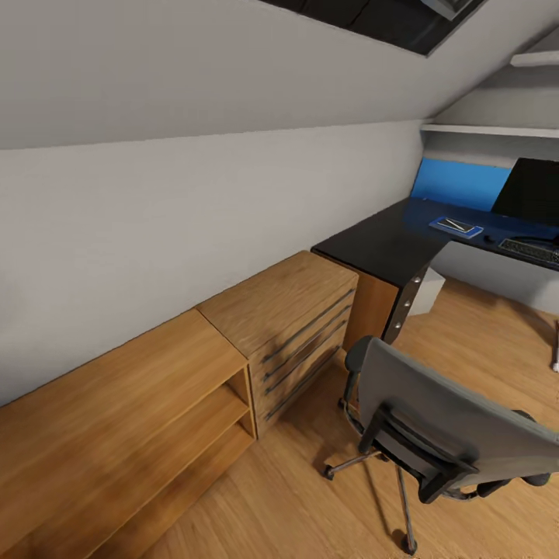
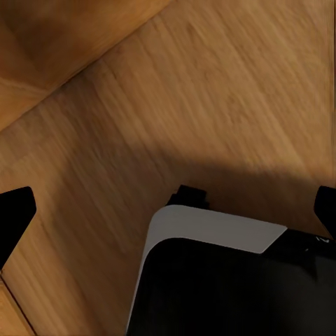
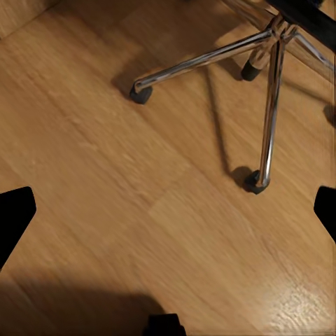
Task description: In the bedroom, organize the workspace by keeping the computer under the desk, ensuring the monitor is on the desk, placing the keyboard on the desk next to the monitor, placing the mouse on the desk next to the keyboard, moving the folder from the swivel chair onto the desk next to the mouse, stacking the notebook on top of the folder with the pen on top of the notebook, and positioning the swivel chair next to the desk.
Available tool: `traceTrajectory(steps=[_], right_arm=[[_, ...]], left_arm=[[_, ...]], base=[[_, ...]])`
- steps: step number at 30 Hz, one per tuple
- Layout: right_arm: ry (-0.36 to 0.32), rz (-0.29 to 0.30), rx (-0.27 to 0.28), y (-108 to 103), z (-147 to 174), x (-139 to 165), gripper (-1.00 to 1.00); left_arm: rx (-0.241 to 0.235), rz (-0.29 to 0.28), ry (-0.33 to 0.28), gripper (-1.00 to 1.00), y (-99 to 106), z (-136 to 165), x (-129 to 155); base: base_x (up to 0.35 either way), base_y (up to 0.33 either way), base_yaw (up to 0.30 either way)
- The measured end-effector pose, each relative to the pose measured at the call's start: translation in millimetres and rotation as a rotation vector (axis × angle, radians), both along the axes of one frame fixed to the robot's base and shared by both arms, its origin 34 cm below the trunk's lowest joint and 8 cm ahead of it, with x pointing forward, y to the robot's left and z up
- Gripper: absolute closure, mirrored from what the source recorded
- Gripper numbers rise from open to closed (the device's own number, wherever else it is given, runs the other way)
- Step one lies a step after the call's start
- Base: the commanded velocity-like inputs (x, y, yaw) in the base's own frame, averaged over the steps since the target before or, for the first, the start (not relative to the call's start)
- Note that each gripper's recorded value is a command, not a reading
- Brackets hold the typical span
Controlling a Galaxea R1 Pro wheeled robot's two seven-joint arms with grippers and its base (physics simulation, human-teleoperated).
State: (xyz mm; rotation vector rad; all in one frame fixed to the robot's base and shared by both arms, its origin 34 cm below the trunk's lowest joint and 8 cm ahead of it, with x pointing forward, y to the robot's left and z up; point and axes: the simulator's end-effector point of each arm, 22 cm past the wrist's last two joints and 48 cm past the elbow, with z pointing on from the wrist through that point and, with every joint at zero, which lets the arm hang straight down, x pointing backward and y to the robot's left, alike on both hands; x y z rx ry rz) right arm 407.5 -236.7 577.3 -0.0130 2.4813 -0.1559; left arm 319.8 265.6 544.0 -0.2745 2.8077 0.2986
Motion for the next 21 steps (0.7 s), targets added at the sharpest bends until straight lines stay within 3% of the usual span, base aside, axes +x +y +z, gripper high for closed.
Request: traceTrajectory(steps=[8, 21], right_arm=[[0.007, 0.0, 0.0, 0.0, -2.2, -2.7, -1.0], [0.013, -0.002, 0.001, -0.1, -4.3, -5.3, -1.0]], left_arm=[[0.0, 0.001, 0.007, -1.0, 0.1, -1.5, -3.0], [0.0, 0.001, 0.016, -1.0, 0.1, -3.2, -6.5]], base=[[0.164, 0.141, -0.228], [0.02, 0.017, -0.263]])
